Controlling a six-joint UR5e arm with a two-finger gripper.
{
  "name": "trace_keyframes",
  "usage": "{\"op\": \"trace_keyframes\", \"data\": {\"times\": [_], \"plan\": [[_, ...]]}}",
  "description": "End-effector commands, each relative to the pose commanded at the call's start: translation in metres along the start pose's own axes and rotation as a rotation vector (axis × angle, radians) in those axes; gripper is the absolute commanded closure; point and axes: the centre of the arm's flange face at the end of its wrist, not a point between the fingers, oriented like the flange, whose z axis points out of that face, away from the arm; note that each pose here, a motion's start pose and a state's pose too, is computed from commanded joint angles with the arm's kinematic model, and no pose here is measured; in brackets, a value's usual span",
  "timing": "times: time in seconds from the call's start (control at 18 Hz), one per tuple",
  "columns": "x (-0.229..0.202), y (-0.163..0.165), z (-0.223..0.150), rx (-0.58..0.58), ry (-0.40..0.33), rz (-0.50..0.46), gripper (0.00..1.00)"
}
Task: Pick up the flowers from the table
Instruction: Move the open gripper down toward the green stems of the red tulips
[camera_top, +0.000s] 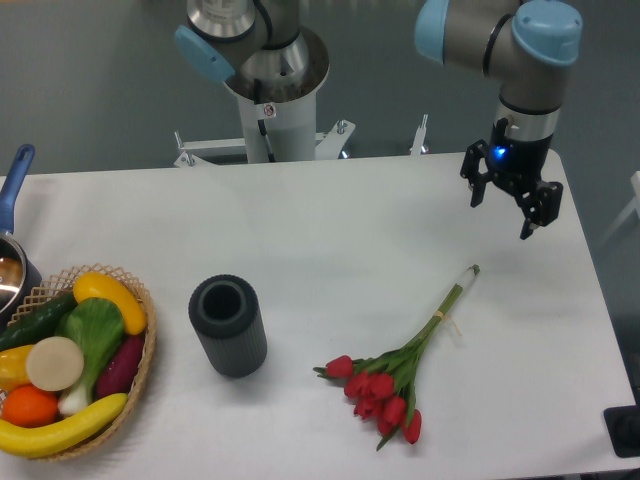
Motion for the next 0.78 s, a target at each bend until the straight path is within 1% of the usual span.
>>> {"op": "trace_keyframes", "data": {"times": [0.17,0.33,0.56,0.78], "plan": [[-0.004,-0.004,-0.003,-0.001,-0.011,0.010,0.00],[-0.002,-0.010,0.006,0.014,0.004,-0.005,0.00],[-0.005,-0.030,0.022,0.025,0.026,-0.158,0.00],[-0.009,-0.055,0.049,0.033,0.070,-0.244,0.00]]}}
